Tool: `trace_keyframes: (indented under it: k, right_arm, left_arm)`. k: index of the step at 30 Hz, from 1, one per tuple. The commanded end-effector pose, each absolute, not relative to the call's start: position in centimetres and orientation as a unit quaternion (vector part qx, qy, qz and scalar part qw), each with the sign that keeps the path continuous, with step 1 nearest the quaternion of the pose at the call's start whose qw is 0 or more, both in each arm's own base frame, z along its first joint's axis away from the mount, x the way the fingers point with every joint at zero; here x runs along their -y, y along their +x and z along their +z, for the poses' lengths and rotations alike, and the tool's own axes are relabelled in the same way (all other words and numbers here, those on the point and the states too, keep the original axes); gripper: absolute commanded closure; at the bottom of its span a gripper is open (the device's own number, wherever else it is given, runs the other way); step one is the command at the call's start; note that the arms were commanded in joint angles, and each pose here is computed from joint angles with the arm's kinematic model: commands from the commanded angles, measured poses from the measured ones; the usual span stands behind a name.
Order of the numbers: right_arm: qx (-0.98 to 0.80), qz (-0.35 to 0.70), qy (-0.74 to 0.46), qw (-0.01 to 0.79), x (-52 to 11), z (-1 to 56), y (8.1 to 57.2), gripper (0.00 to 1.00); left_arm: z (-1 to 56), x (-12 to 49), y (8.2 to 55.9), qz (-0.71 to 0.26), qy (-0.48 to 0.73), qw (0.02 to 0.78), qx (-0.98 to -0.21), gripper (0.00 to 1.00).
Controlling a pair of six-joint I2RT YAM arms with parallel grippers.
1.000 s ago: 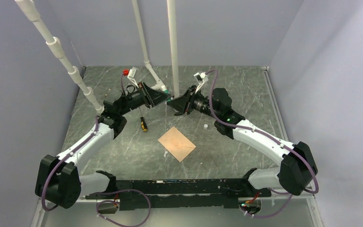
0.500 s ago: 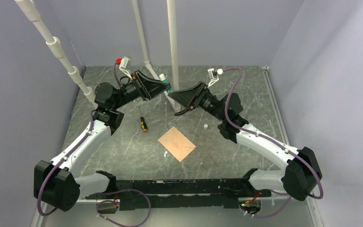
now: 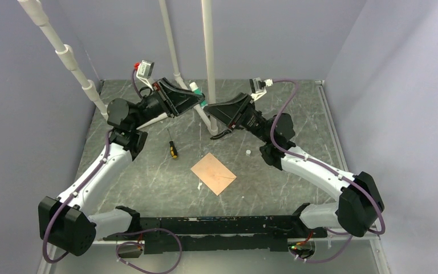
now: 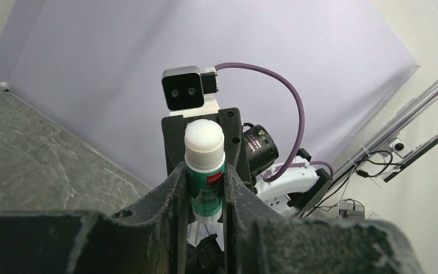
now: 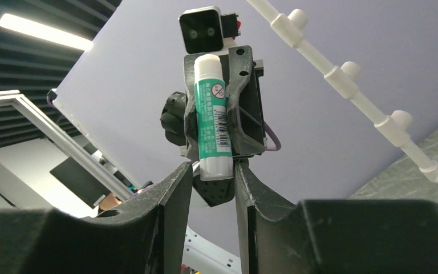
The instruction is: Place the letter into the envelope and seal it
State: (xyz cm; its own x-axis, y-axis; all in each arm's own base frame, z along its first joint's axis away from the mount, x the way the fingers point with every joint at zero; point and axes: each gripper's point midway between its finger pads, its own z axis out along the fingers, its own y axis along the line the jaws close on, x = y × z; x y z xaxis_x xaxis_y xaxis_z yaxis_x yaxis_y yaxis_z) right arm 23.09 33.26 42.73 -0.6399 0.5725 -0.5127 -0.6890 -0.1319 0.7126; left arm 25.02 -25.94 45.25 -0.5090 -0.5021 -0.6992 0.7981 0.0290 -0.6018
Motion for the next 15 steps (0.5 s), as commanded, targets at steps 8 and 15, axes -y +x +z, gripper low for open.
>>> trace_keyframes:
  k: [8,15]
  right_arm:
    - [-0.492,0.726,-0.118,0.466,-33.4,46.0,22.3,0.91]
    - [-0.58,0.562,-0.176,0.563,-34.1,42.8,25.7,0.96]
  left_arm:
    - [48.1,25.1,23.4,-0.686,0.147,0.504,-0.503,0.98]
    - [44.8,24.5,26.5,-0.63,0.076,0.514,-0.578,0.98]
